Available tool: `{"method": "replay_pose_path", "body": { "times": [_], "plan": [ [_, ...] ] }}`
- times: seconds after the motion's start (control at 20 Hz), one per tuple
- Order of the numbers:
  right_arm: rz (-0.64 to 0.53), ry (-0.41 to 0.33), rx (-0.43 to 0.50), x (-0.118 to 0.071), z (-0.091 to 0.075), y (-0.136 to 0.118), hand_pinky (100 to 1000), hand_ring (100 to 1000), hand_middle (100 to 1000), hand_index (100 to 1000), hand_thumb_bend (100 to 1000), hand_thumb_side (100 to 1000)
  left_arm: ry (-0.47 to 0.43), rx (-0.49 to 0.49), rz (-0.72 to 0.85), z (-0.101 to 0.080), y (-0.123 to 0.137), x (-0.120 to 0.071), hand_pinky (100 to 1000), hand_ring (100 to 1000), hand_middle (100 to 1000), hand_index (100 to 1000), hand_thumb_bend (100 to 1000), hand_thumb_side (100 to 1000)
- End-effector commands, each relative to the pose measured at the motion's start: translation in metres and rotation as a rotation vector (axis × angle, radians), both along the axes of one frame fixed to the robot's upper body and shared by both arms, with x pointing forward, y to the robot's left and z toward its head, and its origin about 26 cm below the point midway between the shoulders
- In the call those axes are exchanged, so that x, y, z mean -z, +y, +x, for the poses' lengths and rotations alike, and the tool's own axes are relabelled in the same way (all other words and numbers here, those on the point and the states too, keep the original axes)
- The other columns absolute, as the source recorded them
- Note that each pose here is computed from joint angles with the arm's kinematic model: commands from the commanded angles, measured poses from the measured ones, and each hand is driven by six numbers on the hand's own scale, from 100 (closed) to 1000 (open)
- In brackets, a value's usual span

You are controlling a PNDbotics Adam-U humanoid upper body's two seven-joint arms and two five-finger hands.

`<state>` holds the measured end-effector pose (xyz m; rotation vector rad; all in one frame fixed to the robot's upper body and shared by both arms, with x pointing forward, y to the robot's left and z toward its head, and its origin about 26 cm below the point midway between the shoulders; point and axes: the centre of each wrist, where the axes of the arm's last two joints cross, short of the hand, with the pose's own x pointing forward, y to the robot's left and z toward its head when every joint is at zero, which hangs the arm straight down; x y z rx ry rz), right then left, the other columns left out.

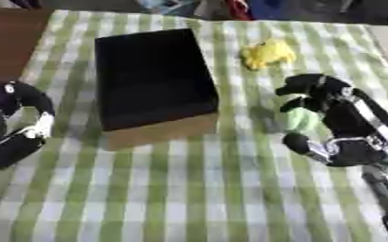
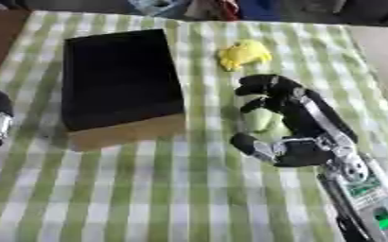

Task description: Pick up objects on the table and place them in the box.

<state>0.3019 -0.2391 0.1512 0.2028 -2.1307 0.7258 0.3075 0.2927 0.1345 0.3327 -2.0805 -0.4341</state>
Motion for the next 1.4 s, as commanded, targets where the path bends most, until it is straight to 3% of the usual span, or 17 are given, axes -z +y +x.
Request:
{"method": "replay_pose_path", "body": {
  "times": [0.05,0.9,1.4],
  "plan": [
    [-0.038,-0.041,0.015,-0.011,0.001,-0.007,655,805,684,810,602,279,-0.024,0.004,0.010,-0.002,0.000,-0.007,678,515,527,552,122,100],
    [-0.344,-0.166,0.112,-0.058,0.005,-0.050,680,820,712,838,635,217,-0.013,-0.003,0.020,-0.003,0.002,-0.004,678,514,527,552,120,100],
    [-0.524,-0.183,0.131,-0.078,0.014,-0.066,700,832,729,845,640,171,-0.008,-0.005,0.026,-0.004,0.003,-0.003,677,514,528,552,121,100]
  ]
}}
